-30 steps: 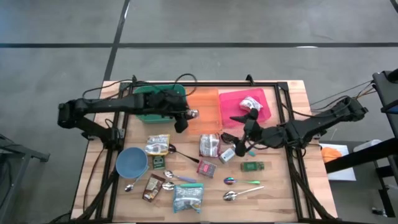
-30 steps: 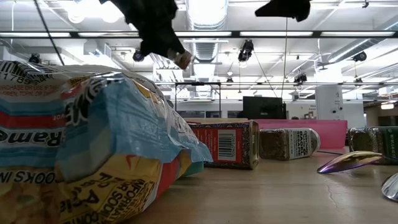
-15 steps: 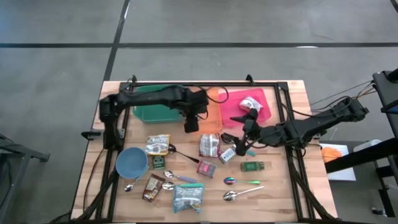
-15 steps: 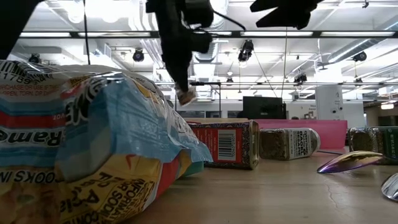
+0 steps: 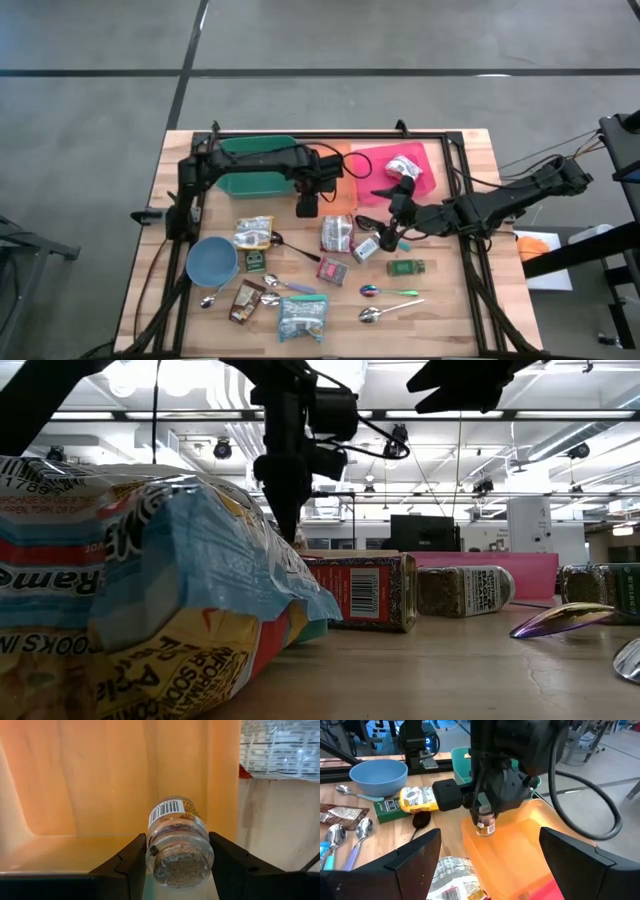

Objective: Pick & Place Food Item
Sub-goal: Put the brown seasoning bottle into the orange bin

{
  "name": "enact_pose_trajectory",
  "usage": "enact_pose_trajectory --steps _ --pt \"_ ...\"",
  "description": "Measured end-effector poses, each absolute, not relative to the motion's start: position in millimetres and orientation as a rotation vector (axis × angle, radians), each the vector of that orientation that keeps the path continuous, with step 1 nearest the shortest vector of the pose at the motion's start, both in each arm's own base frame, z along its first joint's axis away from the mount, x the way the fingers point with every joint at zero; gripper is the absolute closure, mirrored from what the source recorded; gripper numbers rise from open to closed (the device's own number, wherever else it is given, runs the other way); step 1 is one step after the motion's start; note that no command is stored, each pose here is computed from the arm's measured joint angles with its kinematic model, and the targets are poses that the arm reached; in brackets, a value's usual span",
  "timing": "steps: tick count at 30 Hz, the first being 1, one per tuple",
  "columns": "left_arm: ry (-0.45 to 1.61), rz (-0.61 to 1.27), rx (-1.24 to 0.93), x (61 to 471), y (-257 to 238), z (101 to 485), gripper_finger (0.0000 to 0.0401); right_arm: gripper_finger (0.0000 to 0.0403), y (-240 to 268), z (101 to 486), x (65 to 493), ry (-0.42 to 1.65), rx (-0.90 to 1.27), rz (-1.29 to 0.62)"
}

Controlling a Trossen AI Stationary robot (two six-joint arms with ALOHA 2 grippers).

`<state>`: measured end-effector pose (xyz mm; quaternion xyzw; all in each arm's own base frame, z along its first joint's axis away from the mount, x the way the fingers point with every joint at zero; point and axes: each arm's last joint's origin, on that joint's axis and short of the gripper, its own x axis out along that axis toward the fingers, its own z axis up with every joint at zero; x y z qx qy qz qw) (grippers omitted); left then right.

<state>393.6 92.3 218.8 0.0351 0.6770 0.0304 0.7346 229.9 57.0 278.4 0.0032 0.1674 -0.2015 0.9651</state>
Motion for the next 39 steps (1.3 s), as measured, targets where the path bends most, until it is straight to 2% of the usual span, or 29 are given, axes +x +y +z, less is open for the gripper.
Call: enact_pose_trajectory --steps 8,39 --pt "1.519 0.036 0.098 399 93 203 0.0234 0.0070 57 278 230 0.343 -0.012 -0.405" --pt "1.559 -0.071 0.160 399 92 184 0.0226 0.0070 56 275 229 0.359 -0.051 -0.402"
